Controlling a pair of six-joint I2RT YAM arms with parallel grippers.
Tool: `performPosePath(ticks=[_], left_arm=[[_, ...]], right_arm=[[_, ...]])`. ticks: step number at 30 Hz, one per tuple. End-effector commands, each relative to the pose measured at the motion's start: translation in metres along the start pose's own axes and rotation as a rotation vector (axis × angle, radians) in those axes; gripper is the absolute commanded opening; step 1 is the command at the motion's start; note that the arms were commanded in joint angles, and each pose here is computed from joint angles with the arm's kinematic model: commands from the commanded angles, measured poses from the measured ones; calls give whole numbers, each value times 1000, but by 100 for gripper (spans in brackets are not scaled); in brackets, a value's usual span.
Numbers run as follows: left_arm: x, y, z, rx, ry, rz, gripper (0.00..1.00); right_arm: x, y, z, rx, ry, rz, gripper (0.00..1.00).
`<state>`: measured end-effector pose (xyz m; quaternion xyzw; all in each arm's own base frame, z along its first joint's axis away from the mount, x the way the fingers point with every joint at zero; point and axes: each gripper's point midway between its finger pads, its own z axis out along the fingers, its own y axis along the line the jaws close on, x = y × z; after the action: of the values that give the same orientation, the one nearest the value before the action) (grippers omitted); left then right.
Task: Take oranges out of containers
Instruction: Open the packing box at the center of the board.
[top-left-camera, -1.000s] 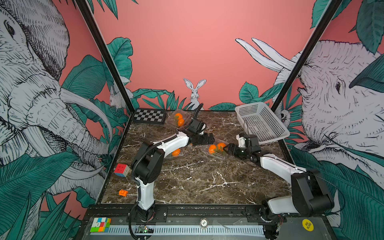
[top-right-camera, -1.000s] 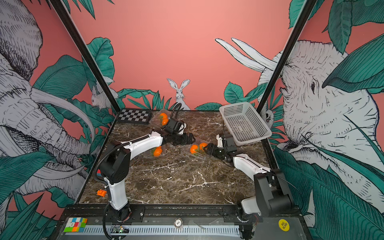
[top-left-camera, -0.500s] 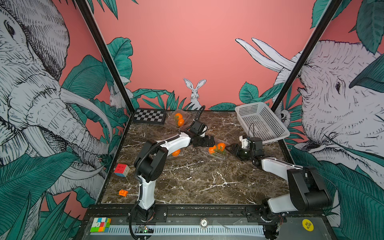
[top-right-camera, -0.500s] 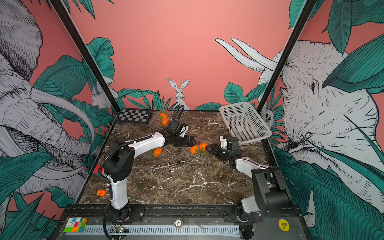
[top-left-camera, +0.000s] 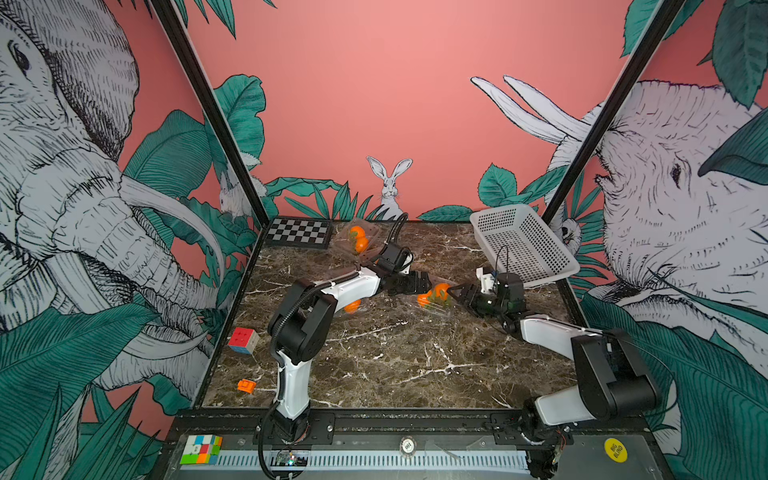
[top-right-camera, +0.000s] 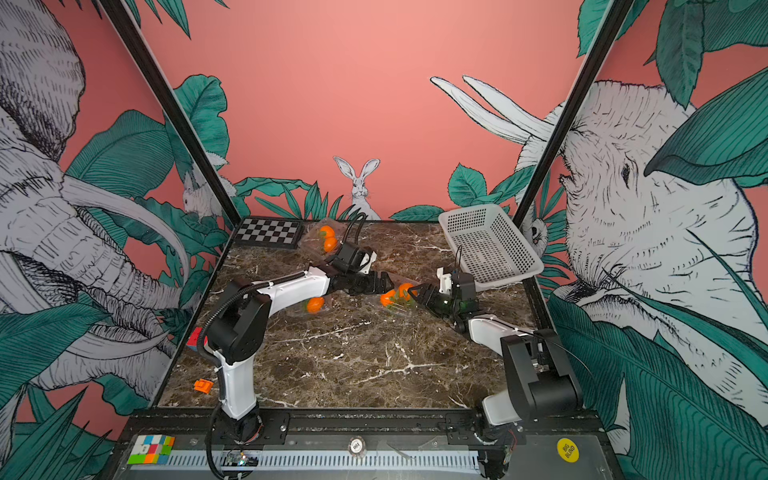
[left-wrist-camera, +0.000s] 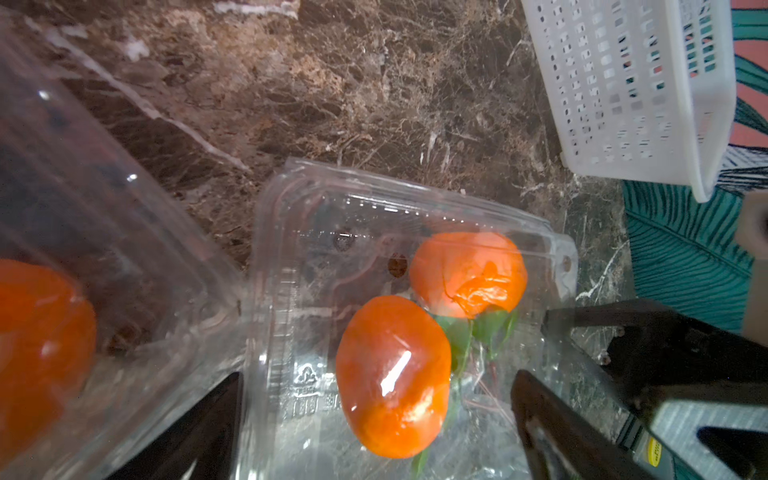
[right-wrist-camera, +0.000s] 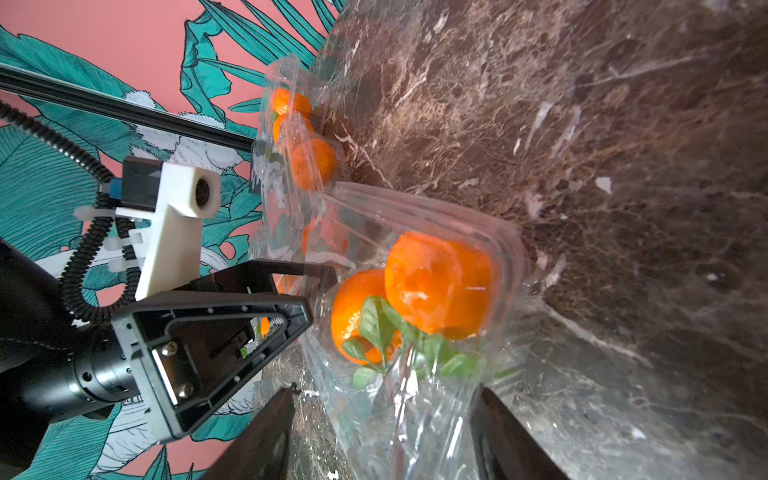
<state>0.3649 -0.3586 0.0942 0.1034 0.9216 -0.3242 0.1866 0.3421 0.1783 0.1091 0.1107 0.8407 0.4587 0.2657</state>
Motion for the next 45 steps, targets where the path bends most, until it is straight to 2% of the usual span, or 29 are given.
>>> performPosePath(ticks=[1, 32, 45], left_arm=[[-2, -9, -1, 44, -14, -16, 99], [-6, -13, 1, 93, -64, -82, 99], [-10, -16, 5, 130, -86, -118, 99]], right_arm=[[-3, 16, -2, -71, -12, -12, 63], [-15, 10, -19, -133, -41, 98, 62], [-20, 19, -15, -217, -30, 129, 57]])
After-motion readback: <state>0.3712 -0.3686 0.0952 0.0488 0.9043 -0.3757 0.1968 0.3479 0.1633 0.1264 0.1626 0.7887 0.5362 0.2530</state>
